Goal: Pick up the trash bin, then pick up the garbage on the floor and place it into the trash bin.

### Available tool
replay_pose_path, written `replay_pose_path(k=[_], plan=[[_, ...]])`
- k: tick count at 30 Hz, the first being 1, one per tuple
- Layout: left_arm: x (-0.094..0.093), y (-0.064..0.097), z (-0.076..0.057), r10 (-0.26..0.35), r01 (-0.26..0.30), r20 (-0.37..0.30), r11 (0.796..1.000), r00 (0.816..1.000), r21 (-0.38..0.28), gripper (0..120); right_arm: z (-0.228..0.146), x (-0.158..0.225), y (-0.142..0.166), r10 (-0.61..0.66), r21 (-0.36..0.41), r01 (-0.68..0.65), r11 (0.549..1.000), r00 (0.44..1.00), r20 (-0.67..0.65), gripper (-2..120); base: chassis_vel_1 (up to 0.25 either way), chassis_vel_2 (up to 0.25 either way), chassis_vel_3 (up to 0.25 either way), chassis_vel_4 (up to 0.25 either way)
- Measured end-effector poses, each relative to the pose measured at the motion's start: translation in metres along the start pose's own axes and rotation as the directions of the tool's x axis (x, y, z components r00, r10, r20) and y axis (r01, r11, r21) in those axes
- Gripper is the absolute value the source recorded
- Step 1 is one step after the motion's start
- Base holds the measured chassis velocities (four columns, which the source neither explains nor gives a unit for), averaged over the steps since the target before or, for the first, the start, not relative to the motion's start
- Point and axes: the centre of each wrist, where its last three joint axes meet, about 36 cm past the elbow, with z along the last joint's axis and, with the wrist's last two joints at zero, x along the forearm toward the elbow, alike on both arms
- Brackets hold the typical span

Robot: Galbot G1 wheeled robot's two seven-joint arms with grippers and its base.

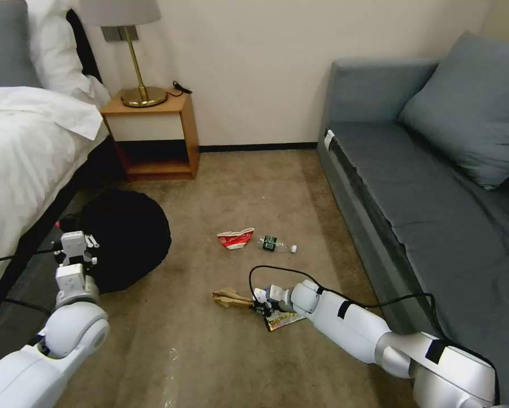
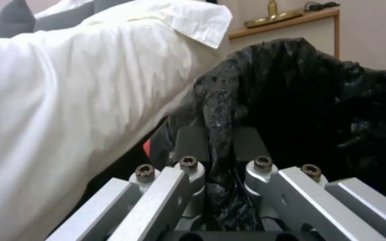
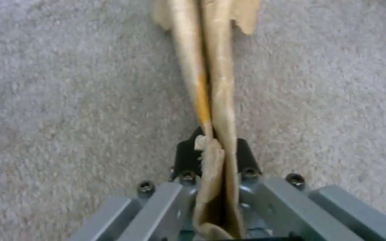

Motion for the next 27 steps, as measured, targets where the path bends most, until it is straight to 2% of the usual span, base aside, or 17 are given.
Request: replay_pose_path(k=[6,10,13,15,19,22,24,25,27], plan=[[0.0,0.0,0.001,-0.002,0.002,0.004,1.0,1.0,0.002,7,0.005,0.005,0.002,0.014,-0.014,-0.014,1.0,1.0,0.025,2,0.0,0.0,0.0,0.0],[-0.002,0.001,0.0,-0.002,0.002,0.01,1.0,1.0,-0.001,7,0.005,0.017,-0.012,0.07,-0.065,-0.065,0.996,0.994,0.087,2,0.0,0.0,0.0,0.0],[-0.003,0.003,0.001,-0.003,0.004,0.014,1.0,1.0,-0.002,7,0.007,0.038,-0.029,0.146,-0.138,-0.126,0.982,0.979,0.145,2,0.0,0.0,0.0,0.0],[-0.003,0.003,0.002,-0.003,0.003,0.016,1.0,1.0,-0.002,7,0.007,0.044,-0.034,0.165,-0.15,-0.141,0.979,0.973,0.159,2,0.0,0.0,0.0,0.0],[-0.001,0.001,0.004,0.004,-0.004,0.019,1.0,1.0,-0.001,7,-0.001,0.073,-0.049,0.242,-0.206,-0.192,0.959,0.937,0.252,2,0.0,0.0,0.0,0.0],[0.0,-0.003,0.006,0.014,-0.014,0.019,1.0,1.0,0.005,7,-0.033,0.098,-0.06,0.308,-0.27,-0.214,0.939,0.873,0.379,2,0.0,0.0,0.0,0.0],[0.001,-0.006,0.009,0.017,-0.017,0.014,1.0,1.0,0.007,7,-0.054,0.109,-0.07,0.338,-0.301,-0.219,0.928,0.835,0.435,2,0.0,0.0,0.0,0.0],[0.001,-0.006,0.009,0.017,-0.017,0.014,1.0,1.0,0.007,7,-0.054,0.109,-0.07,0.338,-0.301,-0.219,0.928,0.835,0.435,2,0.0,0.0,0.0,0.0],[0.004,-0.009,0.012,0.023,-0.023,0.01,1.0,1.0,0.011,7,-0.082,0.118,-0.079,0.347,-0.345,-0.186,0.92,0.795,0.498,2,0.0,0.0,0.0,0.0]])
